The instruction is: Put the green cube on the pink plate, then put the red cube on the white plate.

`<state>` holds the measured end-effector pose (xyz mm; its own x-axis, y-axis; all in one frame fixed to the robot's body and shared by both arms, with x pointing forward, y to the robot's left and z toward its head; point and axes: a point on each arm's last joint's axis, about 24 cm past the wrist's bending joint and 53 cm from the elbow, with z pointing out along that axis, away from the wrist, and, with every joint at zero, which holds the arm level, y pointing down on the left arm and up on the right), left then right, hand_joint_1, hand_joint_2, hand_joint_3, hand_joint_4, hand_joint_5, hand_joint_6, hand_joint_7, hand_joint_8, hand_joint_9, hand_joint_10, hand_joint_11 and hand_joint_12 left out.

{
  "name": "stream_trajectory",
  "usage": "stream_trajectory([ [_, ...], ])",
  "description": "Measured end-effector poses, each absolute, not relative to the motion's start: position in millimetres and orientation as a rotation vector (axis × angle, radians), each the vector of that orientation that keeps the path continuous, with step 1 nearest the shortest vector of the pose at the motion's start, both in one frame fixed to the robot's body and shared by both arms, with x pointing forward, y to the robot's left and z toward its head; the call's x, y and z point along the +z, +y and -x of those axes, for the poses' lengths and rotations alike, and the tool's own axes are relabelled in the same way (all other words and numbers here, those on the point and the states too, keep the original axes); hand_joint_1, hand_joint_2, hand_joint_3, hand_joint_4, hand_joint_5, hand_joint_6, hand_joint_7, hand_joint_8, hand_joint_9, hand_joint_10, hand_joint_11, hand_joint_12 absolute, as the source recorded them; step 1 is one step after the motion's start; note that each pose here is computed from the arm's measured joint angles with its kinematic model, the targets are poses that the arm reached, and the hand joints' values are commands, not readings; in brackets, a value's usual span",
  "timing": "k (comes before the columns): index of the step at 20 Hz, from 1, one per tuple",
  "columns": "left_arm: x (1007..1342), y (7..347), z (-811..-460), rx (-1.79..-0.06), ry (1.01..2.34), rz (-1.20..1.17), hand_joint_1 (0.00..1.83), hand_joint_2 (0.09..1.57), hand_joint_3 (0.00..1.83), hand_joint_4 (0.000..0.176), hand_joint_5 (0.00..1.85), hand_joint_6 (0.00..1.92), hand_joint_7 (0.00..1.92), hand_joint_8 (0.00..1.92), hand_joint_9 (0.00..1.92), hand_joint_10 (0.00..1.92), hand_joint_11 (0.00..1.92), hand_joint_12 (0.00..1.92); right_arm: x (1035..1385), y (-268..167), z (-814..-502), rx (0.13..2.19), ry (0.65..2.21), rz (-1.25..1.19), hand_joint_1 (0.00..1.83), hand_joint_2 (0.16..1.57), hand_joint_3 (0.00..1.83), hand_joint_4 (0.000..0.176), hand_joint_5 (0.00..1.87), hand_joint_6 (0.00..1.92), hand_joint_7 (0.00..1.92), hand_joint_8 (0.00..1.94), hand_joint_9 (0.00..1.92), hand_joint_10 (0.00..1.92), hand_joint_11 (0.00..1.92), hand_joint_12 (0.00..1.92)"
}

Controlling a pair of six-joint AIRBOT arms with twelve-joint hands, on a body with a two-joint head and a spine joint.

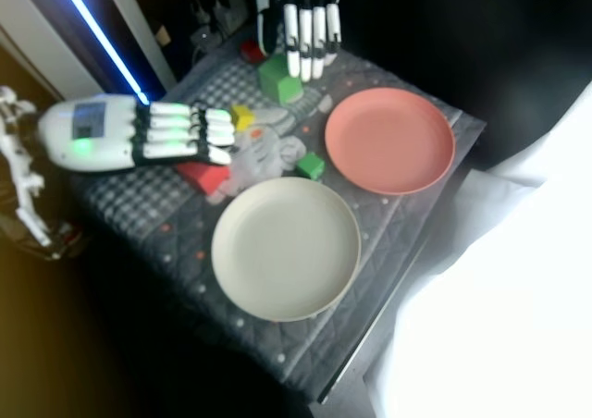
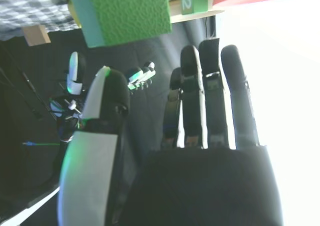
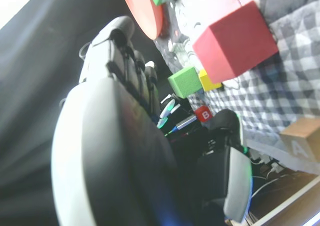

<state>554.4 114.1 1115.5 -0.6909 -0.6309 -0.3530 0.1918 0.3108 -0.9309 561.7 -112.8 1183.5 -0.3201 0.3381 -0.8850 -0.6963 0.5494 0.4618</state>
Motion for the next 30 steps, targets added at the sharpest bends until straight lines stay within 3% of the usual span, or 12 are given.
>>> stream_trajectory([
  [3,1115,115,-556,-1.459,1.86,0.404,0.68,0.99,0.0,0.079,0.21,0.0,0.16,0.0,0.23,0.02,0.0,0.8,1182,-113,-561,1.07,1.586,0.313,1.11,0.57,0.6,0.0,0.22,0.71,0.24,0.41,0.0,0.93,0.0,1.55],
  [4,1115,117,-558,-1.453,1.859,0.401,0.68,0.98,0.0,0.07,0.24,0.01,0.18,0.0,0.25,0.02,0.0,0.84,1182,-113,-561,1.071,1.584,0.313,1.11,0.56,0.62,0.0,0.2,0.74,0.23,0.43,0.0,0.92,0.0,1.56],
  [5,1113,117,-559,-1.449,1.861,0.397,0.67,0.98,0.0,0.071,0.25,0.01,0.19,0.01,0.26,0.02,0.0,0.89,1182,-112,-561,1.074,1.582,0.311,1.11,0.56,0.63,0.0,0.2,0.76,0.23,0.44,0.0,0.92,0.0,1.54],
  [6,1110,117,-560,-1.446,1.866,0.406,0.66,0.99,0.0,0.052,0.27,0.01,0.22,0.01,0.28,0.02,0.0,0.95,1182,-112,-561,1.076,1.584,0.311,1.12,0.56,0.63,0.0,0.19,0.77,0.21,0.43,0.0,0.87,0.0,1.53],
  [7,1104,117,-562,-1.439,1.878,0.409,0.68,1.02,0.0,0.013,0.35,0.02,0.34,0.02,0.35,0.03,0.0,1.0,1181,-111,-560,1.078,1.585,0.312,1.11,0.56,0.64,0.0,0.2,0.76,0.22,0.43,0.0,0.88,0.0,1.56],
  [8,1096,116,-563,-1.424,1.904,0.415,0.69,1.03,0.0,0.0,0.39,0.02,0.41,0.03,0.4,0.05,0.0,1.07,1180,-110,-560,1.08,1.585,0.312,1.11,0.57,0.63,0.0,0.19,0.75,0.21,0.42,0.0,0.85,0.0,1.57],
  [10,1085,114,-561,-1.409,1.942,0.419,0.68,1.05,0.0,0.0,0.45,0.02,0.48,0.02,0.48,0.05,0.0,1.26,1180,-110,-561,1.08,1.585,0.311,1.11,0.59,0.58,0.0,0.21,0.7,0.23,0.4,0.0,0.87,0.0,1.52],
  [13,1082,114,-562,-1.403,1.952,0.417,0.66,1.1,0.01,0.003,0.41,0.0,0.41,0.0,0.42,0.02,0.0,1.24,1180,-110,-561,1.079,1.586,0.312,1.11,0.6,0.58,0.0,0.22,0.69,0.23,0.38,0.0,0.84,0.0,1.5],
  [24,1076,109,-564,-1.399,1.967,0.393,0.63,1.11,0.0,0.0,0.48,0.01,0.52,0.02,0.51,0.07,0.0,1.41,1180,-111,-561,1.078,1.586,0.312,1.11,0.64,0.5,0.0,0.23,0.67,0.28,0.29,0.0,0.82,0.0,1.45],
  [27,1073,110,-562,-1.395,1.976,0.39,0.73,1.15,0.0,0.0,0.54,0.01,0.62,0.03,0.55,0.21,0.05,1.45,1180,-111,-561,1.078,1.585,0.312,1.12,0.66,0.49,0.0,0.24,0.67,0.29,0.28,0.01,0.82,0.0,1.43],
  [29,1072,109,-561,-1.393,1.983,0.378,0.9,1.18,0.0,0.0,0.61,0.01,0.71,0.05,0.52,0.59,0.17,1.46,1180,-111,-561,1.078,1.585,0.312,1.13,0.65,0.48,0.0,0.25,0.66,0.31,0.28,0.02,0.84,0.0,1.46],
  [30,1071,108,-560,-1.392,1.987,0.373,1.21,1.22,0.0,0.0,0.7,0.04,0.72,1.12,0.58,0.98,0.4,1.59,1180,-111,-561,1.078,1.585,0.312,1.11,0.65,0.48,0.0,0.25,0.65,0.31,0.27,0.01,0.84,0.0,1.46],
])
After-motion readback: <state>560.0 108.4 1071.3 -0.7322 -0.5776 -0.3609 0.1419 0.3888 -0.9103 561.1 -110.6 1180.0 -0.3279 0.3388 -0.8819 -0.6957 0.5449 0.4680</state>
